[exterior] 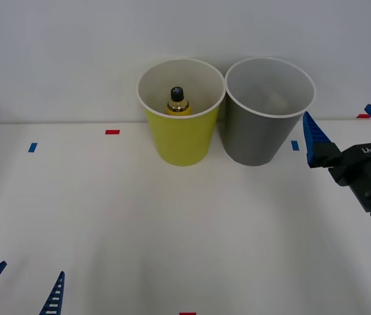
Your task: Put cans in the gray bin and PET bottles in the light green bin.
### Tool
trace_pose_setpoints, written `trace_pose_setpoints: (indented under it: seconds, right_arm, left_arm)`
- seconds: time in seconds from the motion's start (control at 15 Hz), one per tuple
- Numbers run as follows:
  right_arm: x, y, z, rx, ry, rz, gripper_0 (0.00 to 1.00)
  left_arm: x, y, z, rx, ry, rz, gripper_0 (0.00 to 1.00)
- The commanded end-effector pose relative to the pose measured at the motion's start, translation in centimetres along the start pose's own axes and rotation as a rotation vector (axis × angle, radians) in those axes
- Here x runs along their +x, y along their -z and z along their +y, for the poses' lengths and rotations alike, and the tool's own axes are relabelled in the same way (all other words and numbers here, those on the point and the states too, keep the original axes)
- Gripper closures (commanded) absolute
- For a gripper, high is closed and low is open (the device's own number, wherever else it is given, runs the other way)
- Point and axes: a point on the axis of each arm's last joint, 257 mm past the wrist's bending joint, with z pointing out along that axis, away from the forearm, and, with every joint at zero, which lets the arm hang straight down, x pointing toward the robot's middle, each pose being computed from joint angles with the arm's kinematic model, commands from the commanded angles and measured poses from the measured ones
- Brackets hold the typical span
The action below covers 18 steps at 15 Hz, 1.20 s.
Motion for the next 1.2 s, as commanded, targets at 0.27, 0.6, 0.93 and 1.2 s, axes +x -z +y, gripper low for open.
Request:
trace_pose_setpoints:
  seconds: [0.27, 0.6, 0.93, 1.2]
  right_arm:
    - [6.1, 1.0, -2.3, 0.0, 0.041, -0.122, 0.0]
    - [9.7, 5.8, -3.1, 0.025, 0.06, -0.061, 0.0]
    - [12.1, 10.8, -3.7, 0.072, 0.055, -0.005, 0.0]
    - [13.2, 14.1, -4.0, 0.11, 0.042, 0.024, 0.0]
  left_arm:
    - [0.0, 0.0, 0.0, 0.0, 0.0, 0.0, 0.0]
    - [0.0, 0.0, 0.0, 0.0, 0.0, 0.0, 0.0]
    - [0.0, 0.0, 0.0, 0.0, 0.0, 0.0, 0.0]
    - [0.0, 0.0, 0.0, 0.0, 0.0, 0.0, 0.0]
